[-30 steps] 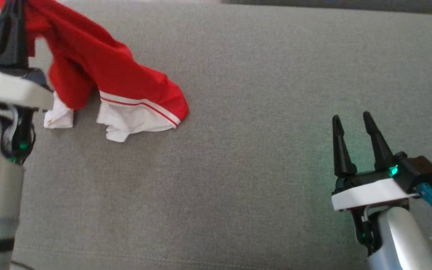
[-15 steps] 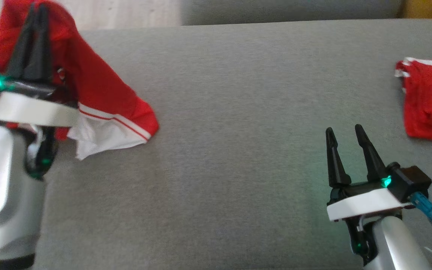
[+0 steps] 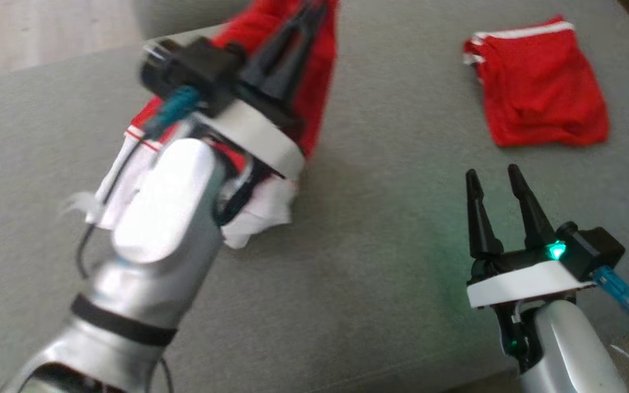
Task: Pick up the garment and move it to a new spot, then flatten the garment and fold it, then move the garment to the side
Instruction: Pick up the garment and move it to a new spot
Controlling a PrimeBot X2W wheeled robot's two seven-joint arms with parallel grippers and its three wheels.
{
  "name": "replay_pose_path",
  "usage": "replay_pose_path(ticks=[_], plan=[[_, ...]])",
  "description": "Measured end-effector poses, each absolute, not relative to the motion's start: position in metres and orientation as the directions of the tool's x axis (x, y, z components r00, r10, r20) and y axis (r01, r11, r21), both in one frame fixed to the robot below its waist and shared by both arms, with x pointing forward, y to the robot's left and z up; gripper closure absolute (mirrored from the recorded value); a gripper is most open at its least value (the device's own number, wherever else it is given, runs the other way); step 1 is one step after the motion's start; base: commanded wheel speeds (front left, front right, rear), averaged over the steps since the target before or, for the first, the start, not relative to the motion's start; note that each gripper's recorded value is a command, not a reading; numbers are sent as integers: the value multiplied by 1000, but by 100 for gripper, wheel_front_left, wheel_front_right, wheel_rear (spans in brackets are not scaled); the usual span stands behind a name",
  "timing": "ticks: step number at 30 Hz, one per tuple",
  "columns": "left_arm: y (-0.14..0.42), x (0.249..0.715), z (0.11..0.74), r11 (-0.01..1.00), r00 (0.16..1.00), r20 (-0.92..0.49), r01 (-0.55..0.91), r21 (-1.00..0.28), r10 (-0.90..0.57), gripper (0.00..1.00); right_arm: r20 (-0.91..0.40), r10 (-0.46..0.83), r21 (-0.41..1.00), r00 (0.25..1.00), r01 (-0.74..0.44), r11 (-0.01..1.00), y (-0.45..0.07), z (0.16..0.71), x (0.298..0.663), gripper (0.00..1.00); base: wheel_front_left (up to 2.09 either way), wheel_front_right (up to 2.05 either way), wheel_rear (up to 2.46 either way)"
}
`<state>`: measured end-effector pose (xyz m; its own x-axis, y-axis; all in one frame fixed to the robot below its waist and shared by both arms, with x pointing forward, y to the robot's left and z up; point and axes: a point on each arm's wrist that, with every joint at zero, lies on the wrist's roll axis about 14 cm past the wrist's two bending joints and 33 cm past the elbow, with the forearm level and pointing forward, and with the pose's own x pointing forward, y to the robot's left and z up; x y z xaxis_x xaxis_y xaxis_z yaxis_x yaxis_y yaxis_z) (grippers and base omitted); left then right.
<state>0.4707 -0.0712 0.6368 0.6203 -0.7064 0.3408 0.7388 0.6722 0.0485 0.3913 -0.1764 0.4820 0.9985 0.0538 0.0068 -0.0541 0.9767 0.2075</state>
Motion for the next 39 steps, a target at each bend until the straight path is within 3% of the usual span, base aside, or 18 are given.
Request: replay_pose_path(ticks=[2,4,11,14,20,27,39], plan=[[-96,469,620,633,601,302,774,9,-740,100,1,30,202,1000,-30,979,-184,481,387,0,0,0,0],[-112,469,602,608,592,258,793,-18,-764,0,2,-2,202,1000,1,979,-195,482,383,0,0,0,0],[-138,454,551,538,541,128,841,-63,-831,0,-6,-54,194,999,54,980,-212,480,380,0,0,0,0],[-130,452,548,554,558,114,830,-67,-822,0,2,-40,194,999,39,980,-208,482,386,0,0,0,0],[-87,470,563,670,671,150,740,-62,-727,0,19,22,191,1000,-26,981,-188,485,399,0,0,0,0],[6,475,574,829,824,203,553,-83,-530,0,57,97,182,994,-106,978,-162,496,412,0,0,0,0],[129,413,556,957,958,203,238,-165,-203,0,82,188,169,979,-199,965,-129,505,408,0,0,0,0]])
